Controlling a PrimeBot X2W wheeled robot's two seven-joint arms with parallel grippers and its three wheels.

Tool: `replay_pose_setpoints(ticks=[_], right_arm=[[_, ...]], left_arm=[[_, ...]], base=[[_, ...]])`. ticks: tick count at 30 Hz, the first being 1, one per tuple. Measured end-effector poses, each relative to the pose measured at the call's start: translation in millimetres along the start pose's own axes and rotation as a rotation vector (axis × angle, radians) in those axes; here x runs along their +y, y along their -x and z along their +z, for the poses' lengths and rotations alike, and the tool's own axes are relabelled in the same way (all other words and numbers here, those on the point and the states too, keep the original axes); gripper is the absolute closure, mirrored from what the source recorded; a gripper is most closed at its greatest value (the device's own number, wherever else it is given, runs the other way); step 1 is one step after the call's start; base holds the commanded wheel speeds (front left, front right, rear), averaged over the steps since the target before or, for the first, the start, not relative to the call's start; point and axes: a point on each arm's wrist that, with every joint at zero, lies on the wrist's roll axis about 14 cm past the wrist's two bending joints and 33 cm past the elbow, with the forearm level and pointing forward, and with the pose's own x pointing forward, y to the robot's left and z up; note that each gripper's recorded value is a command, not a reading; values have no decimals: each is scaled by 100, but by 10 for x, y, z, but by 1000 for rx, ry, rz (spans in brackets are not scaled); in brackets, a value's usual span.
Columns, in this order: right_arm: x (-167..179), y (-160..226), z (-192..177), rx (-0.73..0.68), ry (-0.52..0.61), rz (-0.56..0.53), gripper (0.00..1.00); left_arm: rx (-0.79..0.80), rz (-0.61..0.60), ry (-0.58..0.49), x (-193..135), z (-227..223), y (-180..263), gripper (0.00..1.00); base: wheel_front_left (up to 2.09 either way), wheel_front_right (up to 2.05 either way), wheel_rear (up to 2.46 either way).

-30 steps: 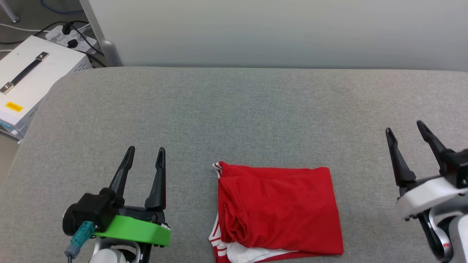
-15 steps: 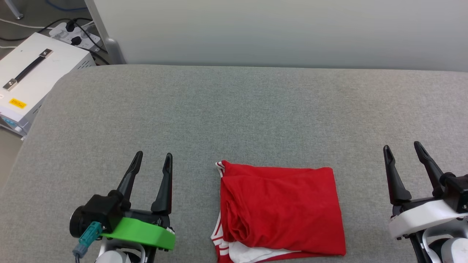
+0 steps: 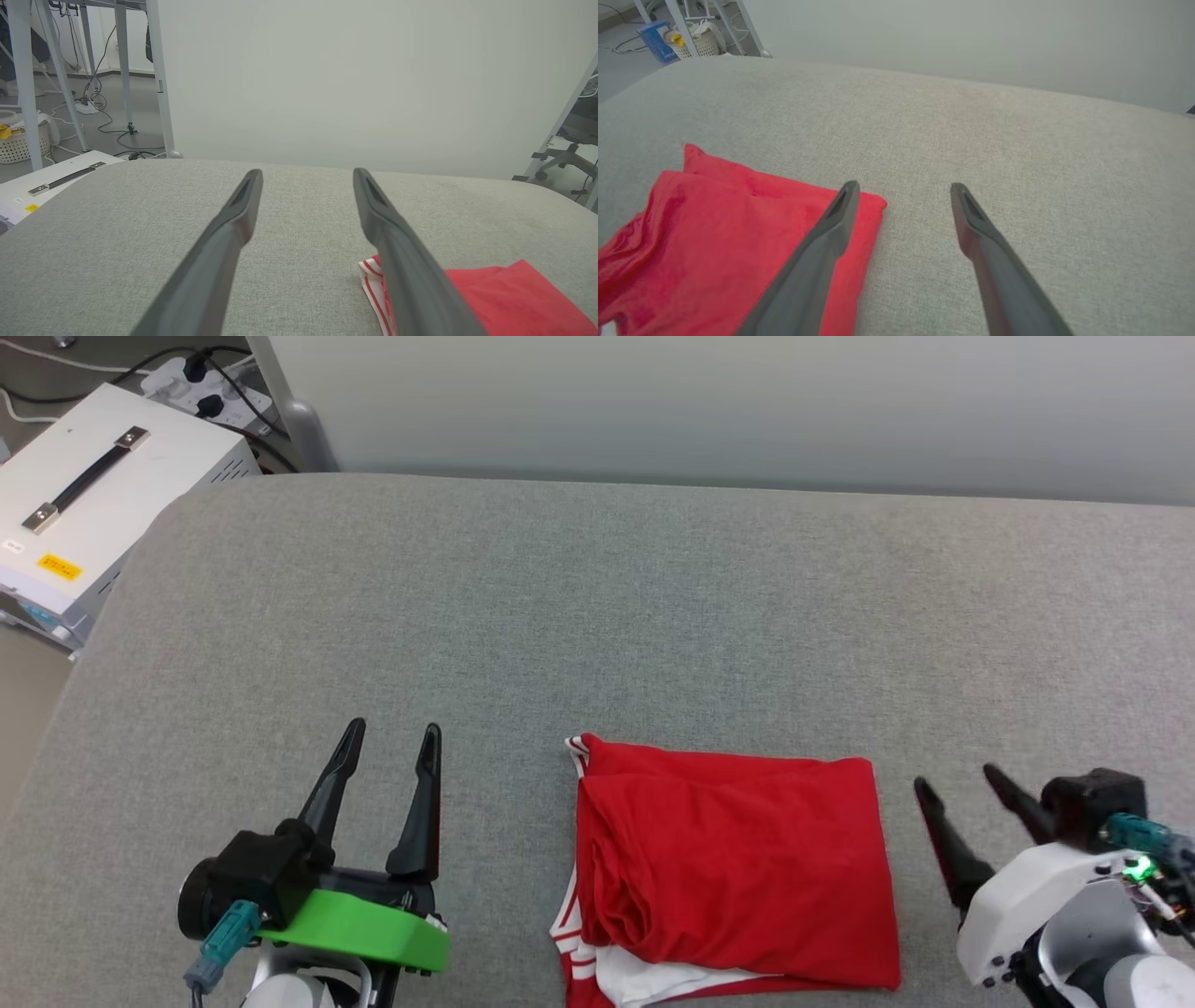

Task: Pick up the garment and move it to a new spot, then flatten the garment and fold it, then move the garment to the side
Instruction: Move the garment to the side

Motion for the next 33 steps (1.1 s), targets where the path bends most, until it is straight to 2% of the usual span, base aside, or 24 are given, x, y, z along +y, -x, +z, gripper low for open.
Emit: replay_pose_setpoints(ticks=[4, 8, 23, 24, 25, 26, 27, 28, 33], right_arm=[[157, -14, -386, 208, -54, 56, 0], [280, -31, -662, 355, -126, 91, 0], [512, -92, -1278, 625, -160, 157, 0], [525, -99, -1305, 634, -158, 162, 16], [537, -104, -1326, 642, -156, 167, 58], [541, -118, -1331, 644, -155, 169, 68], [545, -131, -1341, 647, -151, 172, 94], [548, -140, -1348, 649, -145, 175, 100], [560, -179, -1309, 626, -116, 184, 100]], left_arm=[[18, 9, 1, 32, -61, -14, 0], [19, 16, -2, 59, -70, -41, 0], [50, 90, -15, 283, -158, -1, 0], [54, 94, -16, 295, -169, 4, 0], [57, 97, -17, 304, -176, 7, 0], [59, 99, -17, 311, -183, 10, 0], [64, 100, -17, 314, -196, 14, 0], [68, 99, -17, 309, -208, 17, 0], [67, 87, -18, 274, -206, 3, 0]], base=[[0, 0, 0], [0, 0, 0], [0, 0, 0], [0, 0, 0], [0, 0, 0], [0, 0, 0], [0, 0, 0], [0, 0, 0], [0, 0, 0]])
